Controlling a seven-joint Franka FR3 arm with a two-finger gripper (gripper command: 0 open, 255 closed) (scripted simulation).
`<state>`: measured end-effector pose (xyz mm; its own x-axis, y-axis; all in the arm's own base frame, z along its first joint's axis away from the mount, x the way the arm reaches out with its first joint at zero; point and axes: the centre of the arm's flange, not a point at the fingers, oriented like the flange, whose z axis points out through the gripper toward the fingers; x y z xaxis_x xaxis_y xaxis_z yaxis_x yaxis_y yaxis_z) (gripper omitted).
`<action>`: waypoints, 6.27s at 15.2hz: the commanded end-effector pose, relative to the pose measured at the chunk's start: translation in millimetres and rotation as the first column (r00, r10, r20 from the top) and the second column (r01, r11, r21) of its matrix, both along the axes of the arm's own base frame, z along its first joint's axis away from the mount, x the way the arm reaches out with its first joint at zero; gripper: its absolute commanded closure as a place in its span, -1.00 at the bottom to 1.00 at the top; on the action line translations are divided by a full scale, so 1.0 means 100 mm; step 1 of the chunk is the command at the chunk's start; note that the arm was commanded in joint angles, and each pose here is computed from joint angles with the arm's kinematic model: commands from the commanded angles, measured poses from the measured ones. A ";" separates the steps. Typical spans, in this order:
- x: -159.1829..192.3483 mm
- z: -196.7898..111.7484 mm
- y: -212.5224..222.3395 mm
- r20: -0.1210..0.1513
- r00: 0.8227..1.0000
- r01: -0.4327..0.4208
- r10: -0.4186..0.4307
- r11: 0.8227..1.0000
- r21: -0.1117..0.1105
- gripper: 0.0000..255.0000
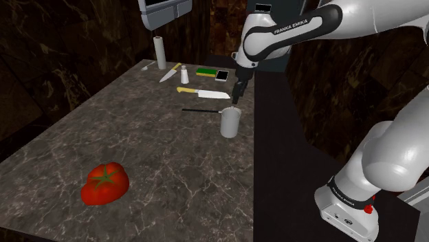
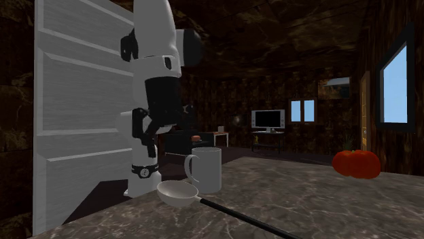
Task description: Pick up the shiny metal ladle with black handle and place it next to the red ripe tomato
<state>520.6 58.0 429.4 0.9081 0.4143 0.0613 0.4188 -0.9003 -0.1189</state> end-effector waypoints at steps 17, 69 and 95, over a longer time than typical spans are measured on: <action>1.00 -0.93 0.79 0.055 0.971 -0.233 0.233 0.972 -0.001 -1.00; 0.66 0.62 1.20 0.055 0.971 -0.233 0.233 0.972 -0.001 1.00; -1.55 0.63 3.82 0.055 0.971 -0.233 0.233 0.972 -0.001 1.00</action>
<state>374.4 428.5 491.7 0.7808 0.6149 0.1105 0.6241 -0.7756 -0.0945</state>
